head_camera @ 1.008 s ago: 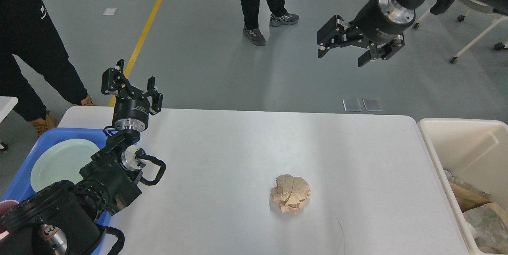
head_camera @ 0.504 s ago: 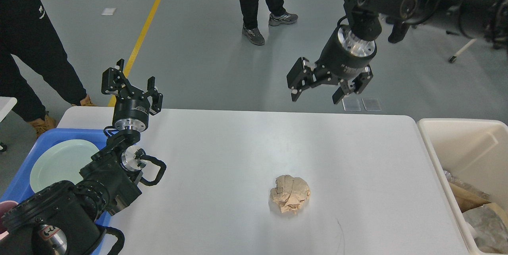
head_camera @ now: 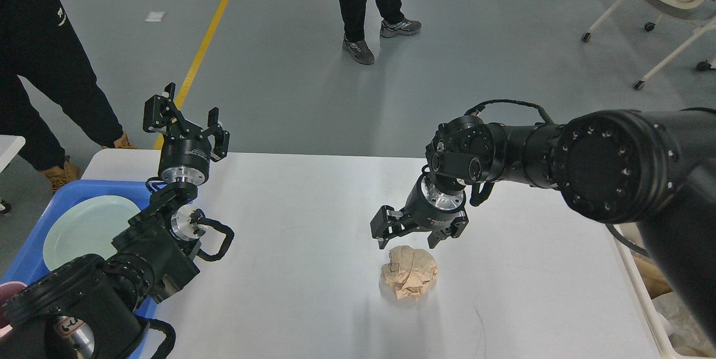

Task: Tidy desktop
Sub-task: 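Lower the right gripper onto the tan paper ball and close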

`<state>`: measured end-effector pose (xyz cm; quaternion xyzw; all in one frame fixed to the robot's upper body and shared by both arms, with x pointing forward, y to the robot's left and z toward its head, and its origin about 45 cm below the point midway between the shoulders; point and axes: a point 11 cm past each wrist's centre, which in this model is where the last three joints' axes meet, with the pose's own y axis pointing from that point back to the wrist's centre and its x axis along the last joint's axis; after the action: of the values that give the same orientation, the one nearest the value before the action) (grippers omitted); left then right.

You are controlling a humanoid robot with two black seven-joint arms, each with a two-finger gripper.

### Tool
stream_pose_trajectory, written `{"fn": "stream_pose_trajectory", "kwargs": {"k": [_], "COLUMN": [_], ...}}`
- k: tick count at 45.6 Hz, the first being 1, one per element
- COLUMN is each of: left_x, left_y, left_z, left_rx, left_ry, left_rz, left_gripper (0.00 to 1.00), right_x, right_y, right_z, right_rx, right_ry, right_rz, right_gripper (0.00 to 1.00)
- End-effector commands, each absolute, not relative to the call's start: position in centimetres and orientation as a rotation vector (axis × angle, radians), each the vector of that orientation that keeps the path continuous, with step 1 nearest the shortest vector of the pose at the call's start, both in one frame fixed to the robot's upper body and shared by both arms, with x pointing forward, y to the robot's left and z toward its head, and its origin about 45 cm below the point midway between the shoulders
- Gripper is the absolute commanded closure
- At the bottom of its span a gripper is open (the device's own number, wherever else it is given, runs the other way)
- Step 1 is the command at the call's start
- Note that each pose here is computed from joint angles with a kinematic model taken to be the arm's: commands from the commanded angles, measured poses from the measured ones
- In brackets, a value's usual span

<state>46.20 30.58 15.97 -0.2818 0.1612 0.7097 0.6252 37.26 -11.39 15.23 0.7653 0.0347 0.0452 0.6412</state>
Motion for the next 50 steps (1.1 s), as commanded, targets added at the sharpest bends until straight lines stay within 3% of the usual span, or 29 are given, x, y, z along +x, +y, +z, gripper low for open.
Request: {"fn": "stream_pose_trajectory", "kwargs": {"k": [1, 37, 39, 41, 46, 47, 50], "left_x": [46.2, 46.2, 46.2, 46.2, 46.2, 46.2, 46.2], "left_y": [30.6, 30.6, 30.6, 30.6, 30.6, 30.6, 30.6], "left_z": [16.0, 16.0, 16.0, 16.0, 16.0, 16.0, 16.0], "left_rx": [-0.647, -0.646, -0.647, -0.646, -0.646, -0.646, -0.647], "left_ry": [0.37, 0.37, 0.37, 0.37, 0.37, 0.37, 0.37], "left_rz": [1.628, 1.629, 1.628, 1.629, 1.629, 1.629, 1.628], "left_gripper": [0.04, 0.04, 0.04, 0.04, 0.04, 0.04, 0.04], "right_x": [36.9, 35.4, 35.2, 35.1, 34.8, 34.8, 34.9], "right_y": [-11.9, -14.9, -15.0, -15.0, -15.2, -15.3, -15.7], "right_z": [13.0, 5.9, 5.6, 5.5, 5.5, 5.5, 5.6], "right_rx": [1.715, 1.721, 1.721, 1.717, 1.697, 1.687, 1.651], "right_ry": [0.068, -0.105, -0.107, -0.101, -0.077, -0.078, -0.082], "right_rz": [0.087, 0.044, 0.04, 0.038, 0.026, 0.025, 0.022], "right_gripper": [0.01, 0.02, 0.11, 0.29, 0.93, 1.0, 1.0]}}
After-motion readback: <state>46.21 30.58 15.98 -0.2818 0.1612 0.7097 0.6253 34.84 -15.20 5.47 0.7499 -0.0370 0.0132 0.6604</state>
